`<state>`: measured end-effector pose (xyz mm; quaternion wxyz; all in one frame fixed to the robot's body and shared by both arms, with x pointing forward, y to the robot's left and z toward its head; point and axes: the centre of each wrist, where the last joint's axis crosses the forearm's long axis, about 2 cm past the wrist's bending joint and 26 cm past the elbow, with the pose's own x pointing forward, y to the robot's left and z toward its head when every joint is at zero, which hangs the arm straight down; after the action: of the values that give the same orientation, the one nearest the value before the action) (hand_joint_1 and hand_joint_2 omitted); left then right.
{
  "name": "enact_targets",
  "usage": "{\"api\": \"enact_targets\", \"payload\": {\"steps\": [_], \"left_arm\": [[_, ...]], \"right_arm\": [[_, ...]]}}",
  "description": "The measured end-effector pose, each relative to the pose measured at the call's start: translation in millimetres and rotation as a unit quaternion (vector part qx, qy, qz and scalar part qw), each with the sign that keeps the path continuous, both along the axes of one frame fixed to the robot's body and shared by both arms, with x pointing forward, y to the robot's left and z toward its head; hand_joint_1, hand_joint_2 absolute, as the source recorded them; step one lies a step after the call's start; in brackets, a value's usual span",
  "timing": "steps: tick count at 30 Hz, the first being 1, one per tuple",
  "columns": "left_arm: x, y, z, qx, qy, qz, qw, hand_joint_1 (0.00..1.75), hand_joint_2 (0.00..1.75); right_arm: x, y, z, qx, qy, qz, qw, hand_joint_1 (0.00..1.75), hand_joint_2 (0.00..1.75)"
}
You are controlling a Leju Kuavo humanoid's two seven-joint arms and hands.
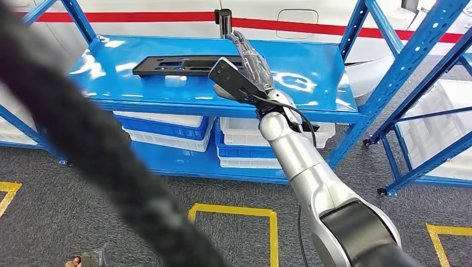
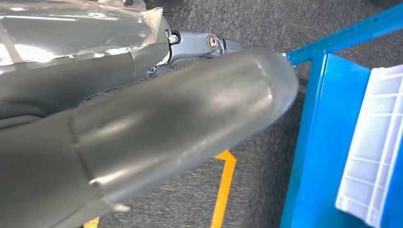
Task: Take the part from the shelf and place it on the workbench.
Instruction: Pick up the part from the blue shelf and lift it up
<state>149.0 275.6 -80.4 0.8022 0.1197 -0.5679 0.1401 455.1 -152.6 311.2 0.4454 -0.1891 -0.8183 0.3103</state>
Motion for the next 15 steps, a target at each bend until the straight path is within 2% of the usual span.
{"api": "enact_targets", "payload": {"steps": [11, 15], "left_arm": [[0.0, -3, -0.8, -0.003, 0.005, -0.010, 1.000, 0.00, 0.00], [3.7, -3, 0.3, -0.003, 0.002, -0.011, 1.000, 0.00, 0.00]], "right_arm": [[2, -20, -22, -0.011, 0.018, -0.020, 1.000, 0.00, 1.75], [3, -20, -16, -0.010, 0.010, -0.020, 1.000, 0.00, 1.75]]}}
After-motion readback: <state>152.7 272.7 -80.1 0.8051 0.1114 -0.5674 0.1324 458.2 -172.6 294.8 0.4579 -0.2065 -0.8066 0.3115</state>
